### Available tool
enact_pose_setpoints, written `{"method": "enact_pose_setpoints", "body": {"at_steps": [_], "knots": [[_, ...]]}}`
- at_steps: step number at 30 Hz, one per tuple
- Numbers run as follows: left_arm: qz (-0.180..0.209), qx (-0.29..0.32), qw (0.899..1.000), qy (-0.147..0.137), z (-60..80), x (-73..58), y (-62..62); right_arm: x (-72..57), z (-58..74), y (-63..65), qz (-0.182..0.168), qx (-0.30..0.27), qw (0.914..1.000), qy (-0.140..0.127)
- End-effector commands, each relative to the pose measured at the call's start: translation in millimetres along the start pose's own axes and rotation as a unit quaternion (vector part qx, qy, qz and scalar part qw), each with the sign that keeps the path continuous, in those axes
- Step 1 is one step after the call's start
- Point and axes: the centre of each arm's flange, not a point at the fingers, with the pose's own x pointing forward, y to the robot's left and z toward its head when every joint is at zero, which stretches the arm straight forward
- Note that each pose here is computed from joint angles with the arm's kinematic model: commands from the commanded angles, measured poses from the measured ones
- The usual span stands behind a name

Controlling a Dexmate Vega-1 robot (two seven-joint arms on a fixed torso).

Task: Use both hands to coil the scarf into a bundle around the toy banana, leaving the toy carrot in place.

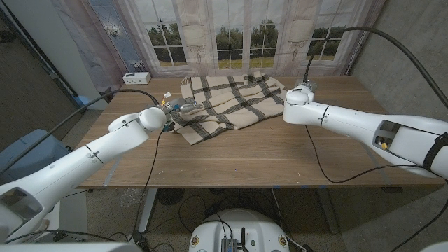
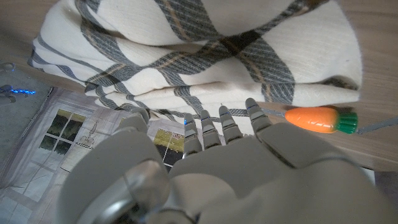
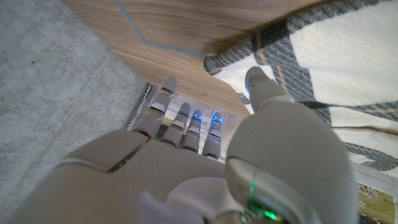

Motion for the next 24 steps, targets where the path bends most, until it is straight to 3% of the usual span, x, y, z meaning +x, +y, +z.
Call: {"method": "enact_pose_setpoints", "body": {"at_steps": [1, 11, 24], "knots": [[-0.057, 0.000, 0.998, -0.019, 8.6, 11.3, -11.4, 4.6, 10.3, 24.2, 0.015, -0.052, 0.9985, 0.001], [-0.075, -0.001, 0.997, -0.021, 10.1, 13.6, -15.2, 13.9, 21.9, 38.4, 0.030, -0.062, 0.9975, -0.014], [-0.083, -0.008, 0.996, -0.023, 7.0, 11.1, -16.4, 32.5, 45.2, 44.1, 0.042, -0.080, 0.9956, -0.023]]}}
